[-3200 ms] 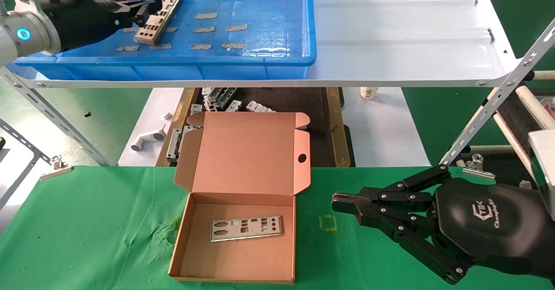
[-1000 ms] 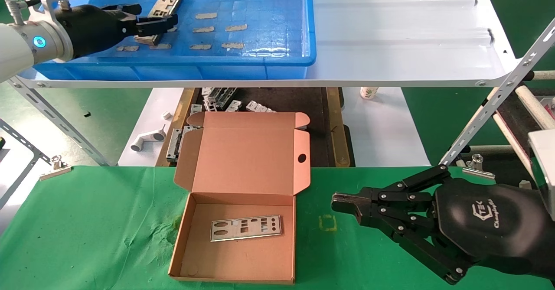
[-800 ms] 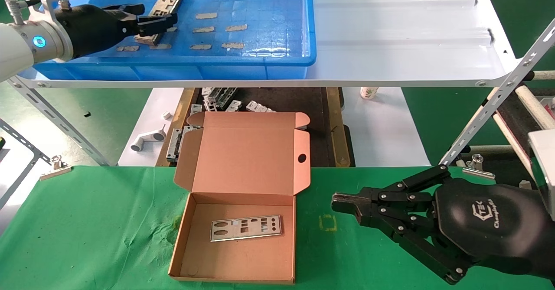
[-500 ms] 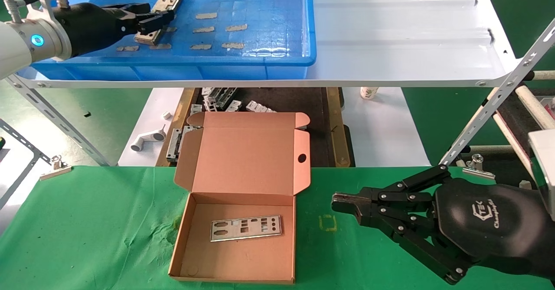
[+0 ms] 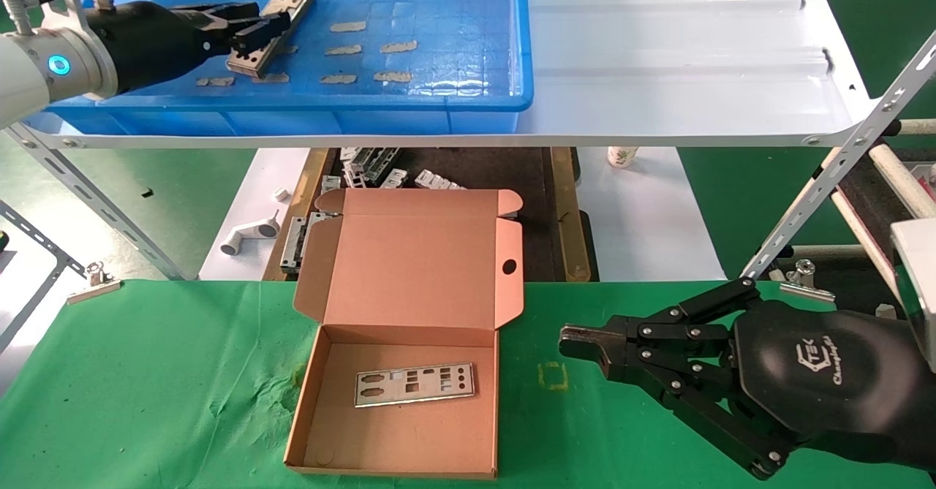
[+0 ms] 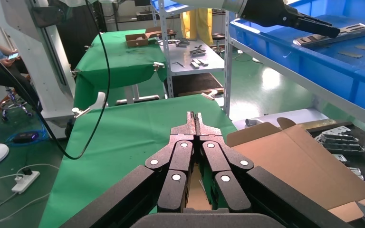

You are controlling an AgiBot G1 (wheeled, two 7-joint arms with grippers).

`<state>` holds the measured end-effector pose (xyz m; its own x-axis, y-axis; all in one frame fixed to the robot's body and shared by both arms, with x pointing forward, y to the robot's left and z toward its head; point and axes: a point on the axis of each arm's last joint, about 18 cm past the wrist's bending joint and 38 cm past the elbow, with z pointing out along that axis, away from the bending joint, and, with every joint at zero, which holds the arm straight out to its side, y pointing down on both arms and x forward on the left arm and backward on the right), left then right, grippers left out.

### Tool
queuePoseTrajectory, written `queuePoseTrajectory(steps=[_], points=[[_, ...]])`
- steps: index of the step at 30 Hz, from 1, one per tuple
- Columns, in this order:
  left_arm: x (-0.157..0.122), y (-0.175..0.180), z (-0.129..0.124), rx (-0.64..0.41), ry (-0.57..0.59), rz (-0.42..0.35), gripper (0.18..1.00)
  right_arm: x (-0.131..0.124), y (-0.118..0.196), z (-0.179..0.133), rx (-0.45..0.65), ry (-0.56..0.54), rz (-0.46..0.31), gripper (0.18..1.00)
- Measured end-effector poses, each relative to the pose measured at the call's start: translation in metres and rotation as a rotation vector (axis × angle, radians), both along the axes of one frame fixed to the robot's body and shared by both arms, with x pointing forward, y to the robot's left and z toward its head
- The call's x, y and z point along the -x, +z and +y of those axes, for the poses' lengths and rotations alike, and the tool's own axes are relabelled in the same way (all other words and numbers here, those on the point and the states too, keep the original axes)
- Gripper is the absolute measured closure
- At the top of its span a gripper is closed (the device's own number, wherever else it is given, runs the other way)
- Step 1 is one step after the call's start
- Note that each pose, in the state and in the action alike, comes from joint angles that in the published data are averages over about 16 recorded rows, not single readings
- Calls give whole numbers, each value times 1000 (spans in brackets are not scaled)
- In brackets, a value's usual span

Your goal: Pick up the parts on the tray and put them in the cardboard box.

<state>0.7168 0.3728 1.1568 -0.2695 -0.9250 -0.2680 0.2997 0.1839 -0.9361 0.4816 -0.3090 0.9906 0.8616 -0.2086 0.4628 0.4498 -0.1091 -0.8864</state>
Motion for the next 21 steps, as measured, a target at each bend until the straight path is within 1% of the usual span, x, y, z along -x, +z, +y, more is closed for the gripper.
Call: queuePoseTrajectory(steps=[6, 11, 16, 21], points=[[8, 10, -2, -11, -31, -24, 750, 0, 0, 0, 0, 0, 0, 988], [20, 21, -6, -43, -88, -55, 751, 0, 0, 0, 0, 0, 0, 988], [42, 30, -16, -115, -200, -95, 752, 0, 0, 0, 0, 0, 0, 988], [72, 32, -27, -227, -343, -133, 752, 0, 0, 0, 0, 0, 0, 988]])
